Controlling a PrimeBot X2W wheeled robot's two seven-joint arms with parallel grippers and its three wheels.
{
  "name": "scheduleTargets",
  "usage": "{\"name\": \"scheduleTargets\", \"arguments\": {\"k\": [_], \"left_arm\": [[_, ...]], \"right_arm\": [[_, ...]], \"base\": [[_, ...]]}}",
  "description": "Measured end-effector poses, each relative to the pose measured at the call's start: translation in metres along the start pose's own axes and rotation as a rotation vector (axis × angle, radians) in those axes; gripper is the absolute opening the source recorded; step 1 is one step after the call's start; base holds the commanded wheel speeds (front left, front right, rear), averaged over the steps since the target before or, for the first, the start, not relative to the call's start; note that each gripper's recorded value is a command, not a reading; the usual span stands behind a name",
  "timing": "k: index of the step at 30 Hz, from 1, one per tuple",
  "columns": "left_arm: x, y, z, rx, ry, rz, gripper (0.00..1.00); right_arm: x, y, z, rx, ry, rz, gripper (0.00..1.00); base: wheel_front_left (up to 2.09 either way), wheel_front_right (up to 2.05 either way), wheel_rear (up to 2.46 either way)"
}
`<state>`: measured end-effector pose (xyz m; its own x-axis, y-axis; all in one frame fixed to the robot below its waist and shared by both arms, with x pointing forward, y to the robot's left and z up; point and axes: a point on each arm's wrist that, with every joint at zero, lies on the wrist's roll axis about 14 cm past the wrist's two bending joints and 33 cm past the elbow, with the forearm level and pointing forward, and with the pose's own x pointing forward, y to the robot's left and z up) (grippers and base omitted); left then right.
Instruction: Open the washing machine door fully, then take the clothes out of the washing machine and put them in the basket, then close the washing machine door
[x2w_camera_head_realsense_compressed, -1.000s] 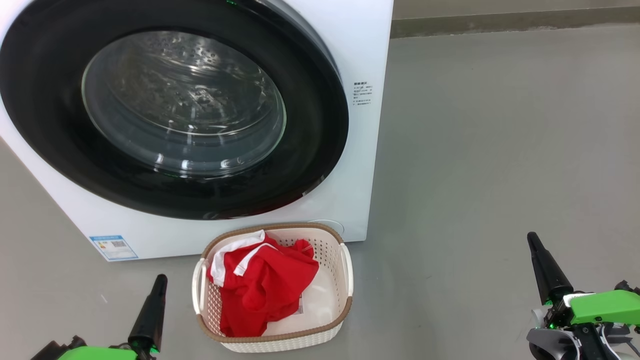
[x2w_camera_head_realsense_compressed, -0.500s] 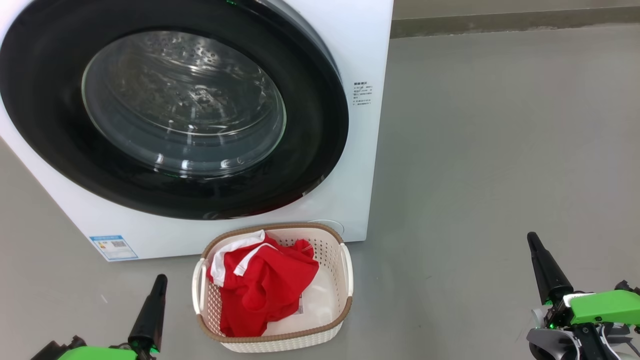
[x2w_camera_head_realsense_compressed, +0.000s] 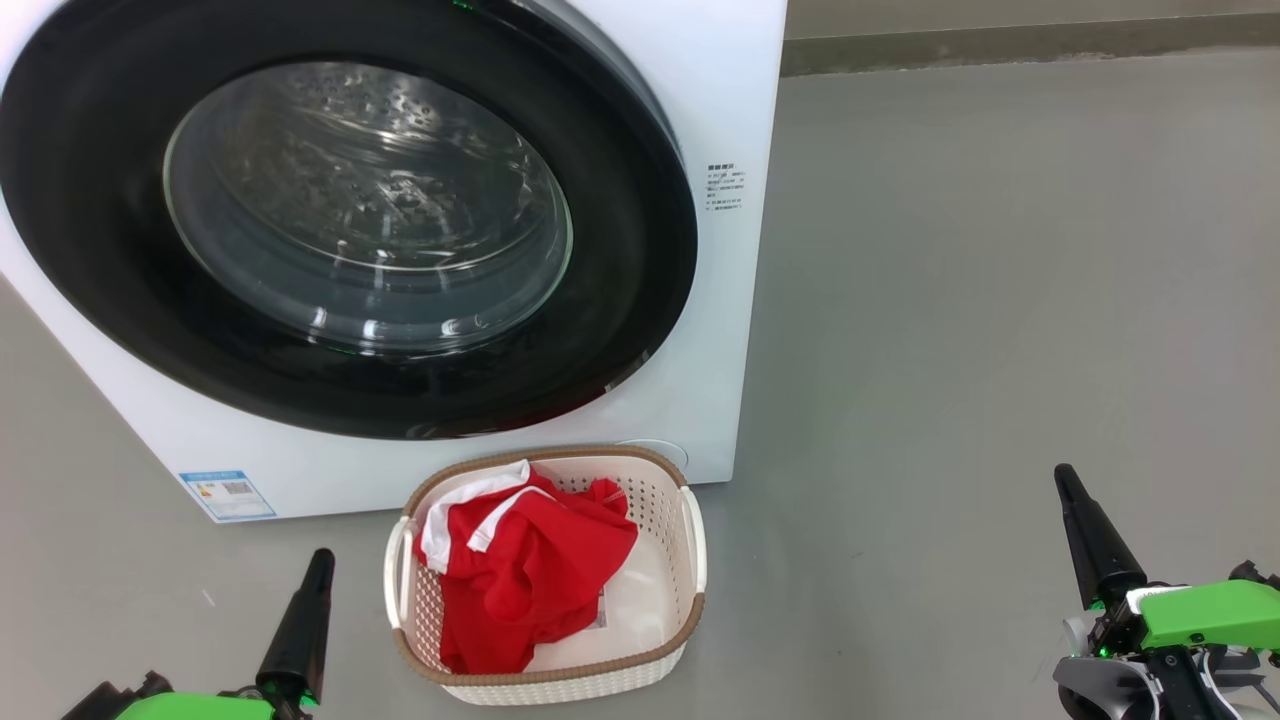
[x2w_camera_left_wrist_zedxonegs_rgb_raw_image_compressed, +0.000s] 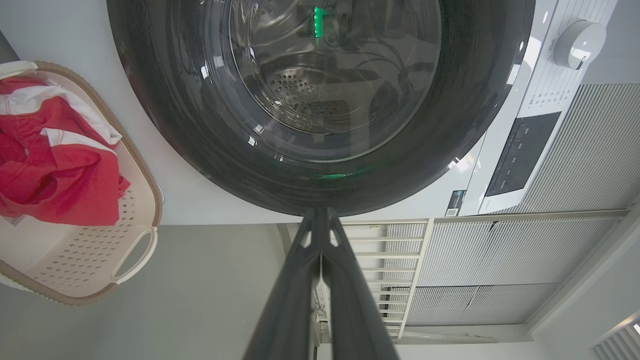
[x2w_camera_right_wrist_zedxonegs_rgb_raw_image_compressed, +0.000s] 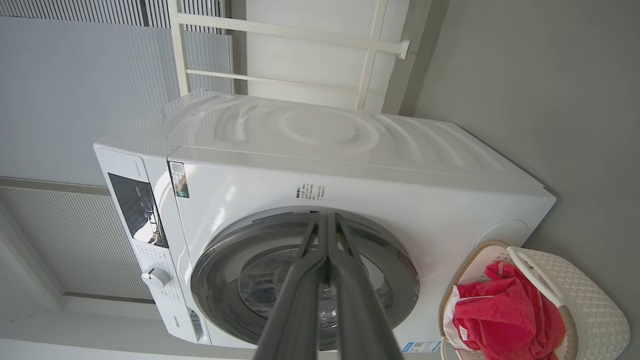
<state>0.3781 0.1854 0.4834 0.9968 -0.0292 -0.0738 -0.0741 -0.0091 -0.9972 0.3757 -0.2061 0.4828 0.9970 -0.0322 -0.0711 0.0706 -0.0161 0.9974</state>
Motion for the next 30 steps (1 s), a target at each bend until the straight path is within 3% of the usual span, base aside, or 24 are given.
{"name": "scheduleTargets", "arguments": {"k": [30], "left_arm": [[0.0000,0.0000,0.0000,0.000,0.000,0.000,0.00]], "right_arm": [[0.0000,0.0000,0.0000,0.000,0.000,0.000,0.00]], "base": [[0.00,0.00,0.00]]}}
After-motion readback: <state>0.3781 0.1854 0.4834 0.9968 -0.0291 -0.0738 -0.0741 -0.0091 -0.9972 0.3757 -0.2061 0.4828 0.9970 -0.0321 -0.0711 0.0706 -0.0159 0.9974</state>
